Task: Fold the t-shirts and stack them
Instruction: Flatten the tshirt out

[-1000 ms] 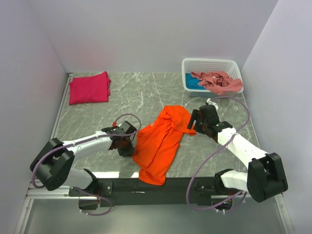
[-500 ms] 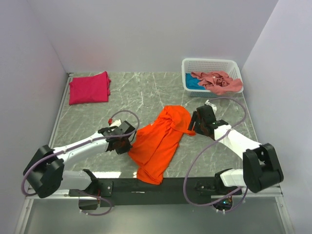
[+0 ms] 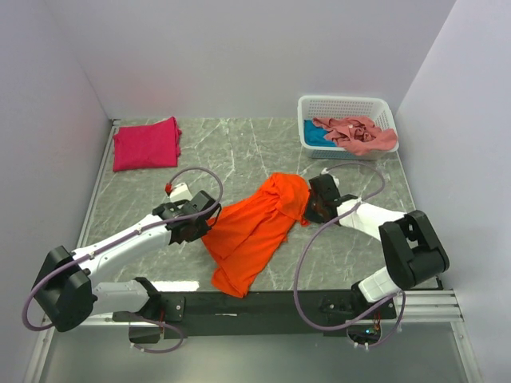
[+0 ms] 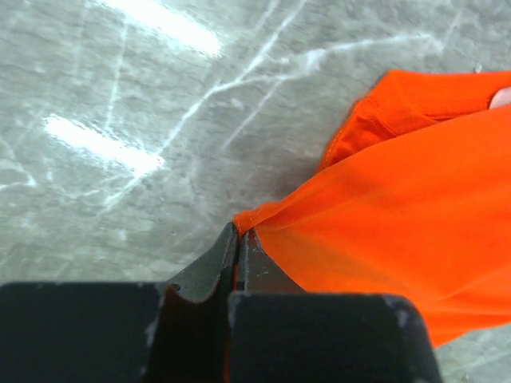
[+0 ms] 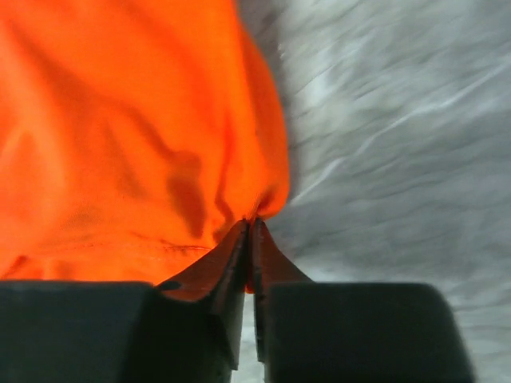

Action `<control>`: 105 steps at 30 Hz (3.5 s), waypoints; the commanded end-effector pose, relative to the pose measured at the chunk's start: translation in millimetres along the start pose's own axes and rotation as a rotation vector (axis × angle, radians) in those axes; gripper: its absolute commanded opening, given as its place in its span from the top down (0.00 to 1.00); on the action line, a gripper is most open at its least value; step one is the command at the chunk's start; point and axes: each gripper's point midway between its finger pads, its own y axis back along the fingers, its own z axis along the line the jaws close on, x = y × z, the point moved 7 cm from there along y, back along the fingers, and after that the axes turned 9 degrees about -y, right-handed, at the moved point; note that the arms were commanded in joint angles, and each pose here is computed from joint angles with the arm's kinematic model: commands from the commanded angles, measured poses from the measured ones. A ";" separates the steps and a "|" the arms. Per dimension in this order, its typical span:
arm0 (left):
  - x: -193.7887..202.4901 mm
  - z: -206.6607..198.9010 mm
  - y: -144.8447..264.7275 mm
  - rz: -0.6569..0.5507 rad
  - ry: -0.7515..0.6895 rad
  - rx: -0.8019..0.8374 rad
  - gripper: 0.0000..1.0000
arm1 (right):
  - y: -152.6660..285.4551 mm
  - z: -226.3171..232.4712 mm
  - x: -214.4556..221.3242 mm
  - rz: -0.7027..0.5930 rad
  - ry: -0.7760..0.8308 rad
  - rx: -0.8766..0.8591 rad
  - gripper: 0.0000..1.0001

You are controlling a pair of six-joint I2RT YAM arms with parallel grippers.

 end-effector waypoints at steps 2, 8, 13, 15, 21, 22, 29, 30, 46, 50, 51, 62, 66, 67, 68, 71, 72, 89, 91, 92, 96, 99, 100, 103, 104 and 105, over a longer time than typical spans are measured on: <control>-18.9 -3.0 11.2 -0.078 0.040 -0.012 0.99 | 6.7 13.9 5.2 -0.015 0.004 -0.030 1.00; -46.2 -1.0 28.0 -0.184 0.067 -0.070 0.99 | 61.8 30.9 -36.1 -0.251 0.006 -0.063 1.00; -109.4 0.3 78.6 -0.396 0.204 -0.094 0.99 | 152.2 37.4 -85.7 -0.566 -0.041 -0.117 1.00; -137.6 -0.9 109.9 -0.482 0.272 -0.042 0.99 | 202.8 39.2 -102.9 -0.706 -0.089 -0.199 1.00; -194.6 13.4 200.1 -0.725 0.398 0.150 0.99 | 333.4 27.5 -131.0 -1.042 -0.152 -0.376 1.00; -199.6 17.3 212.5 -0.752 0.415 0.184 0.99 | 346.8 25.5 -133.0 -1.076 -0.127 -0.387 1.00; -221.4 67.5 319.1 -0.980 0.512 0.508 0.99 | 487.3 13.2 -137.6 -1.312 -0.088 -0.622 1.00; -223.2 74.5 331.6 -1.012 0.500 0.534 0.99 | 500.1 13.4 -135.5 -1.324 -0.066 -0.663 1.00; -262.4 79.0 393.1 -1.190 0.470 0.559 0.99 | 580.4 47.8 -166.6 -1.421 0.047 -0.765 1.00; -274.8 44.4 319.4 -1.125 0.479 0.162 0.95 | 479.5 103.3 -209.3 -1.250 0.092 -0.555 1.00; -274.6 39.1 284.5 -1.079 0.414 0.042 0.93 | 455.6 113.4 -214.4 -1.201 0.114 -0.537 1.00; -266.9 45.5 -30.2 -0.262 0.213 -0.255 0.01 | 147.9 155.4 -206.3 -0.489 0.219 -0.477 0.65; -251.4 49.2 -47.6 -0.229 0.211 -0.274 0.00 | 141.1 149.1 -200.0 -0.461 0.230 -0.445 0.21; -249.8 48.9 -45.2 -0.233 0.213 -0.258 0.01 | 142.6 146.3 -193.9 -0.449 0.230 -0.454 0.14; -241.9 49.7 -50.0 -0.212 0.210 -0.252 0.01 | 143.2 146.2 -187.5 -0.430 0.236 -0.467 0.13; -230.1 52.0 -53.8 -0.198 0.223 -0.242 0.01 | 140.2 143.8 -153.7 -0.373 0.252 -0.477 0.11; -226.6 52.8 -55.2 -0.189 0.225 -0.243 0.01 | 137.6 142.7 -143.5 -0.356 0.256 -0.473 0.11; -171.2 77.9 -42.8 -0.220 0.302 -0.223 0.01 | 14.9 172.1 21.3 0.116 0.354 -0.305 0.15; -170.2 76.6 -43.7 -0.226 0.298 -0.201 0.00 | 1.5 159.2 28.5 0.139 0.348 -0.234 0.15; -168.4 76.7 -45.0 -0.221 0.296 -0.195 0.01 | -3.2 153.7 30.3 0.139 0.348 -0.208 0.15; -165.5 73.6 -48.8 -0.210 0.295 -0.165 0.01 | -16.8 130.8 32.5 0.148 0.313 -0.126 0.15; -164.9 71.0 -52.2 -0.202 0.290 -0.147 0.01 | -24.3 110.0 23.3 0.136 0.279 -0.068 0.15; -164.1 70.2 -54.0 -0.196 0.290 -0.141 0.01 | -28.3 97.7 17.0 0.132 0.254 -0.038 0.15; -162.8 67.8 -56.6 -0.186 0.277 -0.125 0.01 | -34.4 74.8 7.3 0.132 0.213 -0.003 0.15; -161.7 68.2 -58.3 -0.182 0.276 -0.125 0.01 | -37.7 63.5 -3.3 0.126 0.178 0.014 0.15; -161.5 67.9 -58.6 -0.182 0.275 -0.122 0.01 | -40.2 55.2 -7.4 0.127 0.165 0.028 0.15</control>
